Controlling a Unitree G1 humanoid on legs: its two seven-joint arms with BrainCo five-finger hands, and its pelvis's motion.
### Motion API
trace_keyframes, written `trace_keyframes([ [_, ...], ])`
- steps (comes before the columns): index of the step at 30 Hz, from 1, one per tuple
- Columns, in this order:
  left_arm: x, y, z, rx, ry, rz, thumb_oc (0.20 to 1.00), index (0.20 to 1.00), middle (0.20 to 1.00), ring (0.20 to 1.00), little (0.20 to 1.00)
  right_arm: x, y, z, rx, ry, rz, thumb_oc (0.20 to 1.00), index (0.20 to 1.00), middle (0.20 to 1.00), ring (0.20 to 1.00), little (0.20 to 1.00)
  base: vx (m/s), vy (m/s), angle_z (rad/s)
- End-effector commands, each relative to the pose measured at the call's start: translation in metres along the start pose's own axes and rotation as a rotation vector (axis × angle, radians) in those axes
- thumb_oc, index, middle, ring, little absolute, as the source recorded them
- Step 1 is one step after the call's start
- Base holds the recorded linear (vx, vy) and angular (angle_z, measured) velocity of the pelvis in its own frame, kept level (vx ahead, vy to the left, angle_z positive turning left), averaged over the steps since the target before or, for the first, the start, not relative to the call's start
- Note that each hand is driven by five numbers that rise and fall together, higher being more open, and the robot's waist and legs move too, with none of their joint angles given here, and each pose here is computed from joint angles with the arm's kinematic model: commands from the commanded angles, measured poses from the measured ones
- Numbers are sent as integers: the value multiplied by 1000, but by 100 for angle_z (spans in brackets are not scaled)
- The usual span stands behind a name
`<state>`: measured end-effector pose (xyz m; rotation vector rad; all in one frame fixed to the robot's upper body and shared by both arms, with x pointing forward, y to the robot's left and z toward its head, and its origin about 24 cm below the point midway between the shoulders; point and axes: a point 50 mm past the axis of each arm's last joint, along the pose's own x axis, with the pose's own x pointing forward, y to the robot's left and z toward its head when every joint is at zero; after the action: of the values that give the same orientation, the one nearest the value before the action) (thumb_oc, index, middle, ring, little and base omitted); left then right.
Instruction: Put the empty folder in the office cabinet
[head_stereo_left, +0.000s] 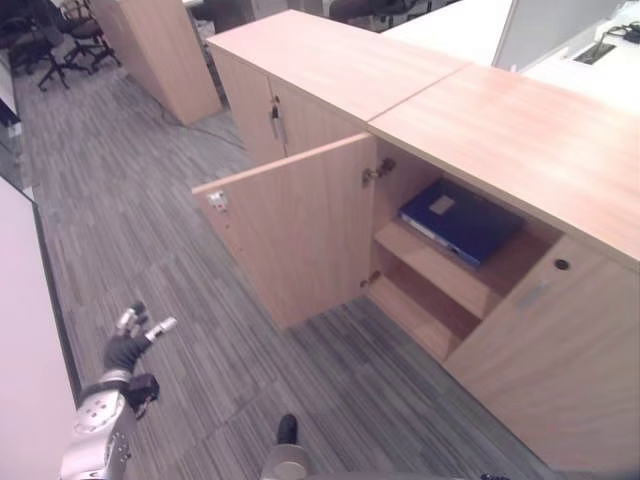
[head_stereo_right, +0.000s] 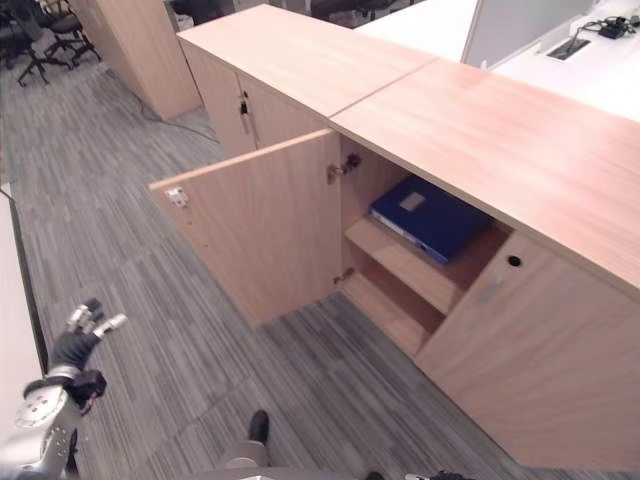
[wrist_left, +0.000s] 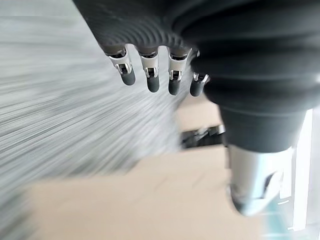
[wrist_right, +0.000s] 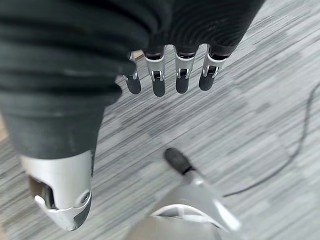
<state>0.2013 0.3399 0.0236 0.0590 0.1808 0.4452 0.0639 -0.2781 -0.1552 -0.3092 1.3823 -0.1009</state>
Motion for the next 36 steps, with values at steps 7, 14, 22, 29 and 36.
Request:
trace_keyframes([
  [7, 42, 27, 70, 223, -187, 121, 1000, 1000, 1000, 1000, 1000, -2, -12, -11, 162, 35, -22, 1000, 1000, 1000, 1000, 1000, 153, 400, -20],
  [14, 57, 20, 95, 300, -230, 91, 1000, 1000, 1000, 1000, 1000, -1, -9, -3, 141, 12, 4, 1000, 1000, 1000, 1000, 1000, 65, 348, -6],
  [22, 78, -4, 100, 294, -185, 10, 1000, 1000, 1000, 1000, 1000, -1, -15, 18, 135, -56, -7, 1000, 1000, 1000, 1000, 1000, 13, 274, -35],
  [29, 85, -18, 85, 321, -93, -26, 1000, 1000, 1000, 1000, 1000, -1, -5, 19, 145, -64, 20, 1000, 1000, 1000, 1000, 1000, -10, 101, -34],
  [36, 87, 10, 78, 462, -1, 53, 1000, 1000, 1000, 1000, 1000, 0, -7, 20, 130, -62, 11, 1000, 1000, 1000, 1000, 1000, 29, -102, -23],
])
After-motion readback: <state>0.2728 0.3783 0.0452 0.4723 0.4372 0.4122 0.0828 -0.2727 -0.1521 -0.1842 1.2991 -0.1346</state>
